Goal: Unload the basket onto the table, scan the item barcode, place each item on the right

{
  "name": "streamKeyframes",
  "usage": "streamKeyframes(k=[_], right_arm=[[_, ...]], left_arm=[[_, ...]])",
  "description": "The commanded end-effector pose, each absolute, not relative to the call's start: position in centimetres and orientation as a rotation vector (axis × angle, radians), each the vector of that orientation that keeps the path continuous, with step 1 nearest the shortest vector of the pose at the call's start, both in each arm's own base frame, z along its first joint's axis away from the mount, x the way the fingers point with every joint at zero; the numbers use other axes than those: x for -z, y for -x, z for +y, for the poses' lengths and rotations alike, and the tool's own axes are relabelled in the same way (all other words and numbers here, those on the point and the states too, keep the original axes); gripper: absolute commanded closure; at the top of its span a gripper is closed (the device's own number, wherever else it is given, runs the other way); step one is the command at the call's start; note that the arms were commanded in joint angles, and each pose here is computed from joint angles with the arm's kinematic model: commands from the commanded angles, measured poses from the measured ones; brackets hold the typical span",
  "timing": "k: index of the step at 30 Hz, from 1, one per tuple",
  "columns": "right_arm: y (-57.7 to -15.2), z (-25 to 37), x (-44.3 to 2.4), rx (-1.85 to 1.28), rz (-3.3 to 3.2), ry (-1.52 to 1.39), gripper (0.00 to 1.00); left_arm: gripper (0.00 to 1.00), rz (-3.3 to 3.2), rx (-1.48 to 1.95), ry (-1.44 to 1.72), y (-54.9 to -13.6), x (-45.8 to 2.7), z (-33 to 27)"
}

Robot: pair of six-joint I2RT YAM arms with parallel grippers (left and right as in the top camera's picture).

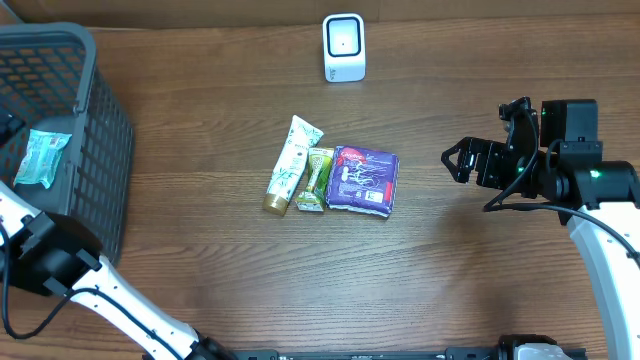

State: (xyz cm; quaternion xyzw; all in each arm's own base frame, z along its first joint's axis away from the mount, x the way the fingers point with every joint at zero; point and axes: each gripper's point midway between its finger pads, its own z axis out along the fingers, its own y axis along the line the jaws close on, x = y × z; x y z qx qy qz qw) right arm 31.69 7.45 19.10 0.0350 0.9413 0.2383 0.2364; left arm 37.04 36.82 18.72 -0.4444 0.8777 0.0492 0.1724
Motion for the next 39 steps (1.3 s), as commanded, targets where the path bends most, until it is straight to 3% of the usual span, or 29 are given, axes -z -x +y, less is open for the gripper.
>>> streamKeyframes(k=[1,6,16,24,27,32,39], right_arm=[[-32.0,7.5,-19.8,-0.644,2.561,-0.08,0.0],[-32.0,7.5,-19.8,-0.644,2.562,-0.081,0.0],[-32.1,7.5,-19.9,-0.643,2.555,-0.078,0.0],[-32.1,7.5,-19.9,-0.643,2.555,-0.079,0.0],[-32.1,7.5,-19.9,-0.643,2.555,-0.078,0.0],[-32.3,7.5,-20.0,-0.642,2.547,-0.075,0.0],[-32.0,7.5,-19.8,-0.644,2.562,-0.08,0.0]], left_arm=[[0.03,2.592,-0.113,1.186,-38.8,-15.2,35.9],[0.04,2.652,-0.108,1.177,-39.8,-12.3,35.4],[0.07,2.685,-0.121,1.108,-41.1,-13.0,33.1],[0.11,2.549,-0.115,0.959,-41.0,-23.7,28.9],[0.14,2.453,-0.15,0.935,-37.5,-30.7,26.4],[0.17,2.415,-0.188,0.876,-34.3,-35.0,24.1],[0.22,2.47,-0.204,0.884,-30.4,-35.3,21.4]])
